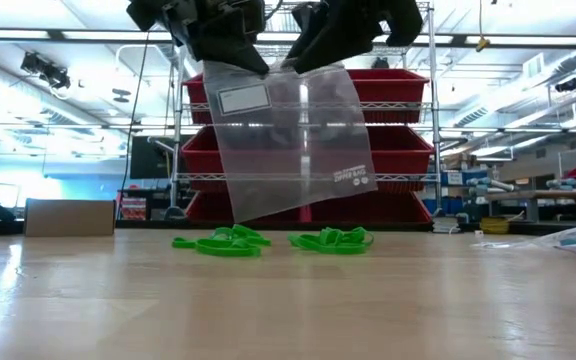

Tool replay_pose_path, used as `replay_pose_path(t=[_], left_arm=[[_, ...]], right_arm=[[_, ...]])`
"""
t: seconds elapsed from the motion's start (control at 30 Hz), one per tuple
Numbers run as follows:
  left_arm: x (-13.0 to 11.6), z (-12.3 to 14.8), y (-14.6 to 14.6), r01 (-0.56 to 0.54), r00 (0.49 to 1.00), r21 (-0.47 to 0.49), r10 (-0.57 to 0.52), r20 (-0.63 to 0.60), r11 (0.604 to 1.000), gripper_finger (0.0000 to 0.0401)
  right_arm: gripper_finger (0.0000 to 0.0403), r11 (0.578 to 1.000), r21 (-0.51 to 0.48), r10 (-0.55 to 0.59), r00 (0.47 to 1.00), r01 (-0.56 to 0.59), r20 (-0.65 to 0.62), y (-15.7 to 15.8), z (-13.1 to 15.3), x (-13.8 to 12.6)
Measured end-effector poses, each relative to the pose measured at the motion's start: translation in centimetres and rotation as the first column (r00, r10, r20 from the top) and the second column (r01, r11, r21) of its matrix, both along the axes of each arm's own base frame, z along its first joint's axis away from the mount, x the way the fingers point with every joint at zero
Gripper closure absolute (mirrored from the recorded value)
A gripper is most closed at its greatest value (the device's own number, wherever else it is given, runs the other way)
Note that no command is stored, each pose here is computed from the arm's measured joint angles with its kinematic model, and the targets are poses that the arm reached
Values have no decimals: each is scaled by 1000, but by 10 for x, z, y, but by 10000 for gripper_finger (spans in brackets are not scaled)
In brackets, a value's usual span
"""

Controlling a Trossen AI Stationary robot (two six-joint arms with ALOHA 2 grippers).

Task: Sort rubber bands
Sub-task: Open the transparent zip bag

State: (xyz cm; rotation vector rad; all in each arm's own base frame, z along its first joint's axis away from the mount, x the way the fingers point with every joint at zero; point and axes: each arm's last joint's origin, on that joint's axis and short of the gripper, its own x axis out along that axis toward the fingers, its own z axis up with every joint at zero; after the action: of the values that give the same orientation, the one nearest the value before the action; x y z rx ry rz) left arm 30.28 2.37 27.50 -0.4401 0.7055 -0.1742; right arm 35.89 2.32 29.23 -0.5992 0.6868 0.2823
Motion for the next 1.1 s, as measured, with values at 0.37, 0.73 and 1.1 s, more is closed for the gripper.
replay_pose_path(t=[0.37,0.73,1.1], left_arm=[[2,8,1,-22,1000,33,21,19,999,401],[-1,4,2,-40,999,56,42,-30,998,401],[0,5,-5,34,999,63,-34,-11,997,401]], right_arm=[[278,1000,0,-11,996,11,-92,0,-7,-6],[337,1000,16,14,987,-12,-161,0,-11,-11],[371,997,13,73,980,-72,-185,-1,-13,-13]])
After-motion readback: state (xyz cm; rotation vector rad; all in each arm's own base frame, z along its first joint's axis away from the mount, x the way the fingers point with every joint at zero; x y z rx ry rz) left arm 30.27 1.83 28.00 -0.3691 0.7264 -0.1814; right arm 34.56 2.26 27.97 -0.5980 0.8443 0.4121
